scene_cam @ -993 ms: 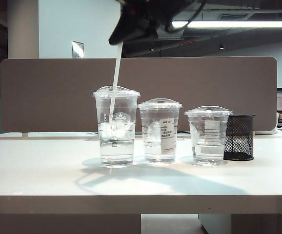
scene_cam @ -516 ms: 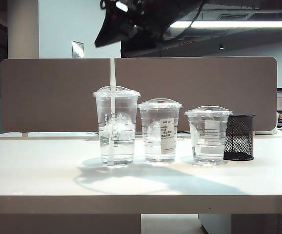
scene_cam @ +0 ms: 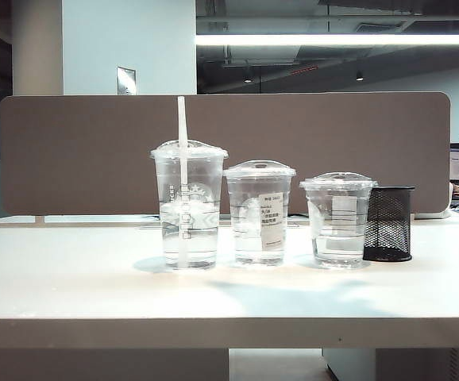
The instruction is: Pick up the straw and insert it into the large coffee cup.
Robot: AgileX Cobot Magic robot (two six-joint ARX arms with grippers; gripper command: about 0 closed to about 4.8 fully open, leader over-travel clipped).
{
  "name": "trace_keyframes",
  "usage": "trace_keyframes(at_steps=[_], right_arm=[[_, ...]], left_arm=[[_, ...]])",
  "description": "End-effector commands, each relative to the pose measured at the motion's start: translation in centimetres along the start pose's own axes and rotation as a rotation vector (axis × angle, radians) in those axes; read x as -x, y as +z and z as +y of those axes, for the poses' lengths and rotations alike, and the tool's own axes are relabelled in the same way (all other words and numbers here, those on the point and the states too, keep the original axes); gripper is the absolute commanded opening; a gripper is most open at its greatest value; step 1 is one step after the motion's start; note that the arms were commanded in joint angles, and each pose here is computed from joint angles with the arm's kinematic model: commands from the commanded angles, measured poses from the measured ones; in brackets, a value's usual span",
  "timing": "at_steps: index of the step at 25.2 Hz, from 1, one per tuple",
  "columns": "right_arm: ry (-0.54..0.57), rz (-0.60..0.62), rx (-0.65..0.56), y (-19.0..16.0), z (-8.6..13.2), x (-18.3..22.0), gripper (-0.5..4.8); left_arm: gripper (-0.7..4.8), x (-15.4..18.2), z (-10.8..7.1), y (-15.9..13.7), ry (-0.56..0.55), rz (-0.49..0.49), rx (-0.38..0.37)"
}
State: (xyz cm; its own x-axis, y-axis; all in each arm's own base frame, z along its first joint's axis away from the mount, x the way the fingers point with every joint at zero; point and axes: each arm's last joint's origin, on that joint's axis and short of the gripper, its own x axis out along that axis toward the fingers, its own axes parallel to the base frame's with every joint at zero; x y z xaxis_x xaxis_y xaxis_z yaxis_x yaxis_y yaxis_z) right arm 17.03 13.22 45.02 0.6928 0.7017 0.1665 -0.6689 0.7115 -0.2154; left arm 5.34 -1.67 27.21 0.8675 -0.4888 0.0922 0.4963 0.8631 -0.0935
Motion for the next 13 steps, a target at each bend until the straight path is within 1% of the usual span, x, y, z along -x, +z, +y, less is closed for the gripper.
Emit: trace_keyframes(at_steps=[1, 3, 5, 9, 13], right_arm=[[-0.022, -0.051, 0.005, 0.2, 0.2, 2.2, -0.09], [-0.051, -0.045, 0.007, -0.5, 0.3, 3.5, -0.09], [-0.098, 0.007, 0.001, -3.2, 0.9, 5.3, -0.09], [-0.162, 0.047, -0.002, -7.1, 1.7, 6.8, -0.09], [-0.216, 0.117, -0.022, -11.8, 2.6, 8.0, -0.09]], left_arm=[[-0.04, -1.7, 1.2, -2.6, -0.018, -0.143, -0.024], [-0.04, -2.3, 1.8, -4.7, 0.015, -0.125, -0.011], [-0.04, -2.8, 2.8, -8.4, 0.106, -0.029, 0.036], [-0.04, -3.0, 3.1, -10.1, 0.117, 0.022, 0.055], [-0.04, -2.9, 3.2, -10.7, 0.148, 0.087, 0.081]])
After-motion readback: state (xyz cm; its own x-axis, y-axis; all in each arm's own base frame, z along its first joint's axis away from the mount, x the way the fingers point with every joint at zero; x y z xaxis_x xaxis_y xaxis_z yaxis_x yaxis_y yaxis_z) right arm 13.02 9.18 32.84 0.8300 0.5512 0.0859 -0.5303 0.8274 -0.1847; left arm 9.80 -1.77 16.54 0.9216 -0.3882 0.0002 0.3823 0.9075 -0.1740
